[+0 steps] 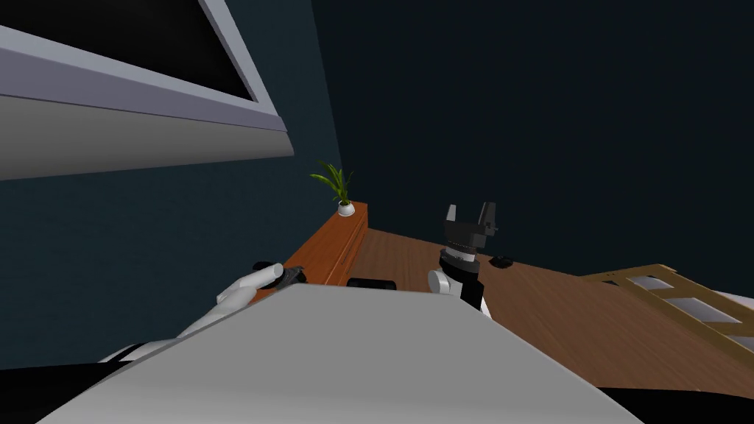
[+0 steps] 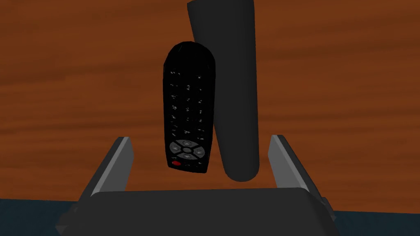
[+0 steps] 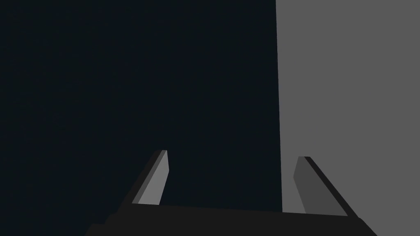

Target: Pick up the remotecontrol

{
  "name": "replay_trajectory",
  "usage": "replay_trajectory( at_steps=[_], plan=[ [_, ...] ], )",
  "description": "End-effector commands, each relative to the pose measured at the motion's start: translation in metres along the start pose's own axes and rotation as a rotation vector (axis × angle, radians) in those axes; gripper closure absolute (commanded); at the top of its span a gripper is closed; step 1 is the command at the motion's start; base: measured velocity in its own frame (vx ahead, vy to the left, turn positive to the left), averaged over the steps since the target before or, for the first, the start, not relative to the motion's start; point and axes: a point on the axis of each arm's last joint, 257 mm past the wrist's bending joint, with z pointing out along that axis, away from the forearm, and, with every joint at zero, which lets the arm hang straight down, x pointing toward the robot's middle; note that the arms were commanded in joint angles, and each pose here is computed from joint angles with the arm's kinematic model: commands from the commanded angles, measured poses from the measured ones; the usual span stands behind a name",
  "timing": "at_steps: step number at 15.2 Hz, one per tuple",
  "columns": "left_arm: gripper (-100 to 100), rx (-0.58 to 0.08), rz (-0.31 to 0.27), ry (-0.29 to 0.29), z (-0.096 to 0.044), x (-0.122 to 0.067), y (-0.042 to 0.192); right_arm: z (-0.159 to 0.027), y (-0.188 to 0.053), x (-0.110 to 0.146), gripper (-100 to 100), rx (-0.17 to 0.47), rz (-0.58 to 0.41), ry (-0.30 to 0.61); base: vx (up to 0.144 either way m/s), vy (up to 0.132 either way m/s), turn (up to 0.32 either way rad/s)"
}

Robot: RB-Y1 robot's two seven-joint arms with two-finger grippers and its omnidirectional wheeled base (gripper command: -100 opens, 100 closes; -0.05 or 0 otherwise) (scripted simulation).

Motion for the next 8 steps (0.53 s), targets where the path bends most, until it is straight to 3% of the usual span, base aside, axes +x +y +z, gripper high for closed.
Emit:
replay_trajectory(
  at_steps=[1, 8],
  plan=[
    [-100, -0.042, -0.008, 0.049, 0.001, 0.007, 0.020, 0.000, 0.000, 0.000, 0, 0.000, 0.000, 0.000, 0.010, 0.031, -0.160],
    [-100, -0.112, -0.031, 0.151, -0.002, 0.020, 0.052, 0.000, 0.000, 0.000, 0, 0.000, 0.000, 0.000, 0.009, 0.040, -0.196]
  ],
)
